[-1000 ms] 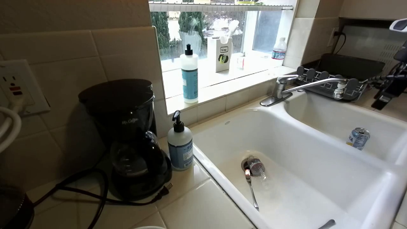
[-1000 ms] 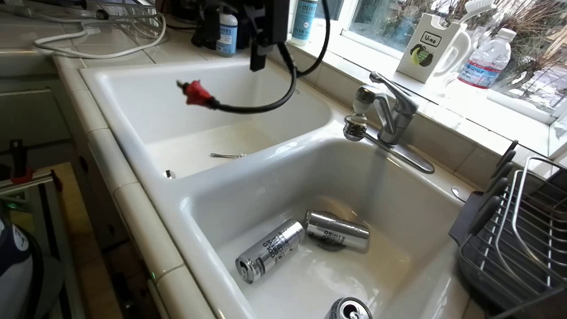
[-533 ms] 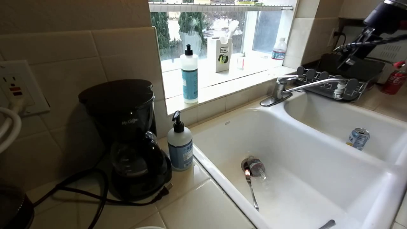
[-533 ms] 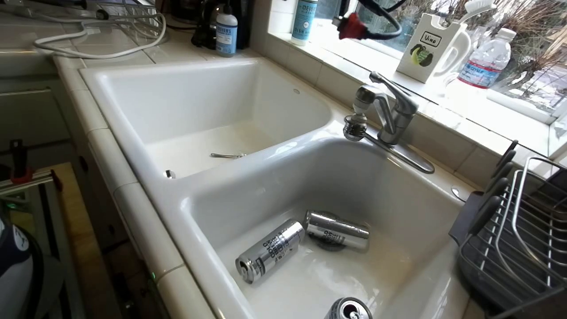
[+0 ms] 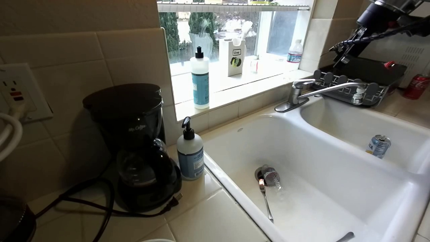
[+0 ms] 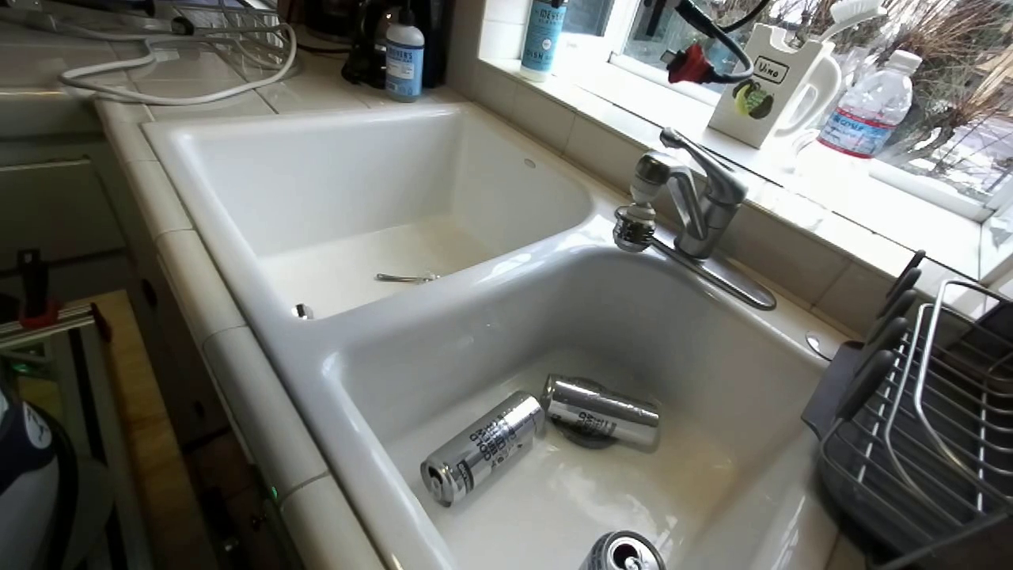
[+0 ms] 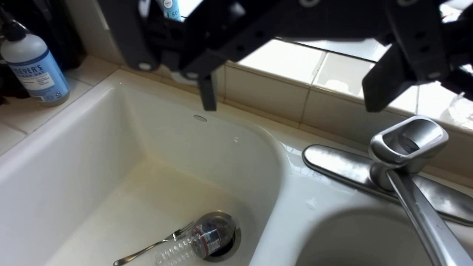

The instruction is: Remove the bottle from the windowsill

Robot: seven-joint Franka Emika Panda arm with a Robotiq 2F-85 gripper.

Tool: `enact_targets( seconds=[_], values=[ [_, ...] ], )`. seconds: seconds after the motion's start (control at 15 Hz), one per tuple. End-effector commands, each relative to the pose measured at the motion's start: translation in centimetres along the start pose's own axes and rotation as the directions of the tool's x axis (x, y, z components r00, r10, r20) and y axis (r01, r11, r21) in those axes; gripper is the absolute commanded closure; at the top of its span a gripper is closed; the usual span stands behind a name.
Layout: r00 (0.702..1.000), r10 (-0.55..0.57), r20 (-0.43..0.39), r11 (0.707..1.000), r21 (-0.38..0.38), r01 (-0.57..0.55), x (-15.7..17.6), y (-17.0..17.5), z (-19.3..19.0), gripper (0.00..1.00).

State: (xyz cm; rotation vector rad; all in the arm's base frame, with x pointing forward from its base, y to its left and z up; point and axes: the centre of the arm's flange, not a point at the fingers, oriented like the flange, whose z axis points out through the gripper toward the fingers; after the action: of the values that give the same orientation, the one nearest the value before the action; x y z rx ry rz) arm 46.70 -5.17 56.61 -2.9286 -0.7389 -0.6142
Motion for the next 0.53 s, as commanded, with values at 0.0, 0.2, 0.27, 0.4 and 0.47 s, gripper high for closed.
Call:
enact_targets(
  seconds=[0.0,0.2,0.27,0.4,0.47],
  values=[
    [1.0,0.0,-0.001,1.0,0.0,0.0,0.0,0.0,-0.1,0.0],
    [1.0,0.0,-0.002,1.0,0.0,0.0,0.0,0.0,-0.1,0.0],
    [0.999,-0.018,-0.033,1.0,0.004,0.018,1.5,0.0,0.2,0.0],
    [0.991,-0.112,-0.078,0.993,0.025,0.114,5.5,-0.3,0.8,0.0],
    [0.981,-0.161,-0.108,0.985,0.042,0.166,7.7,-0.6,1.2,0.0]
  ],
)
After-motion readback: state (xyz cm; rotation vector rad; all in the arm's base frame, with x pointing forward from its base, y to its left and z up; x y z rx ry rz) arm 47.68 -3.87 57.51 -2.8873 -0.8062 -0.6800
